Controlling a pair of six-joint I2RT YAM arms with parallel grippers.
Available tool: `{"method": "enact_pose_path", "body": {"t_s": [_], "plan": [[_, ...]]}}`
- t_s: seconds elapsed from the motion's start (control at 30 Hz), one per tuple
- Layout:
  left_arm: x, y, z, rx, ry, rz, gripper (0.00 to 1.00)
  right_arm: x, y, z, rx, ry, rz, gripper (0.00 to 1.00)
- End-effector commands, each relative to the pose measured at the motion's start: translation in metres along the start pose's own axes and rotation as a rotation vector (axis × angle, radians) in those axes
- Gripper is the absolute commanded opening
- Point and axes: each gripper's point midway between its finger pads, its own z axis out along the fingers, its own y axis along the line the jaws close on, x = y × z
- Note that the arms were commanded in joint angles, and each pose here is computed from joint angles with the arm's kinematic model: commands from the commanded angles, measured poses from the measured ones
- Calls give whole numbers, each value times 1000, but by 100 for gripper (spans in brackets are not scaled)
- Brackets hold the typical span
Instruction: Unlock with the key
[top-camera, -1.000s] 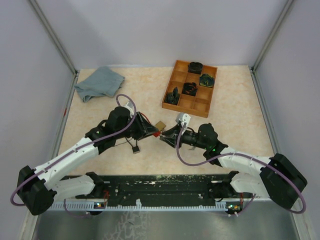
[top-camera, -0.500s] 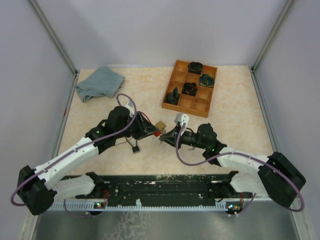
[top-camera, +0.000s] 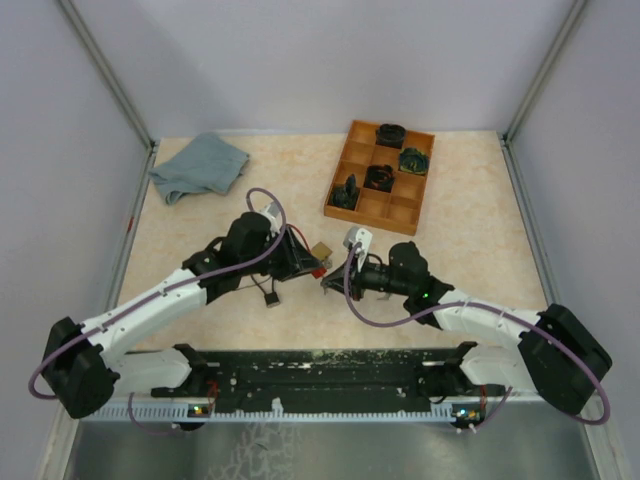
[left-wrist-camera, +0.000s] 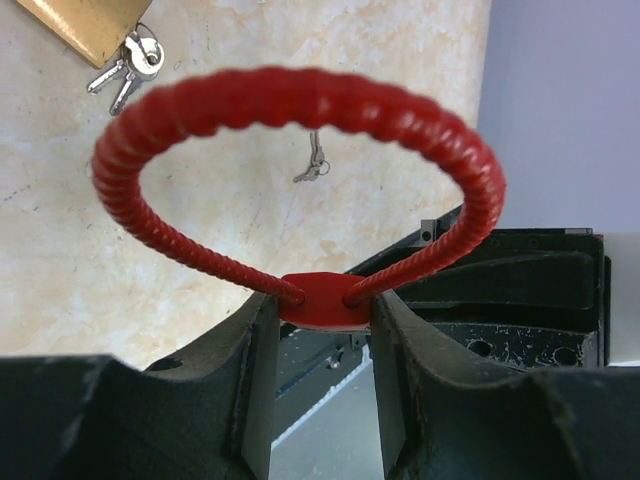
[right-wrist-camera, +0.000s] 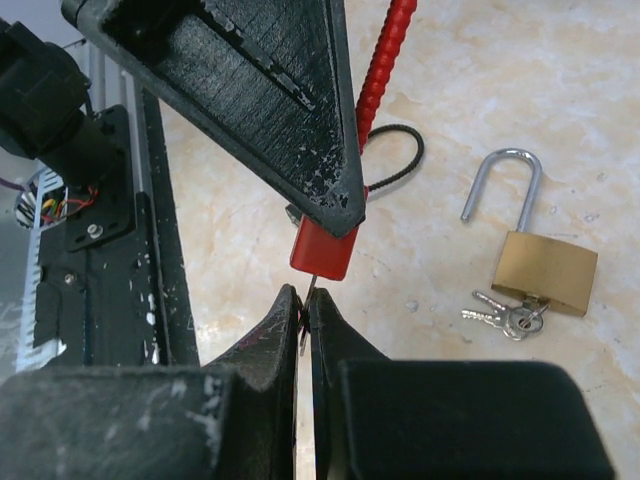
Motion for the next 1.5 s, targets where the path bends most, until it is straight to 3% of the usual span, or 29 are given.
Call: {"method": "enact_pose_path", "body": {"t_s": [0.0, 0.37, 0.53, 0.73, 0.87, 1.1, 1.27, 1.47], "plan": [[44, -29, -1, 90, 163, 66, 0, -77, -14, 8, 61, -187, -104, 0], [67, 2, 8, -16, 215, 85, 0, -125, -14, -15, 74, -331, -154, 0], [81, 8, 15, -73, 286, 147, 0, -122, -15, -6, 51, -295, -170, 0], [81, 19, 6, -112, 274, 196, 0, -137, -29, -29, 128, -334, -202, 0], [80, 2, 5, -25, 257, 176, 0, -133, -22, -21, 61, -346, -163, 0], [52, -36, -12, 195, 99, 201, 0, -122, 1, -24, -66, -420, 16, 0], [43, -85, -46, 514, -16, 326, 0, -134, 22, -33, -188, -525, 152, 0], [46, -112, -82, 766, -111, 463, 0, -155, 40, -39, -332, -595, 261, 0]]}}
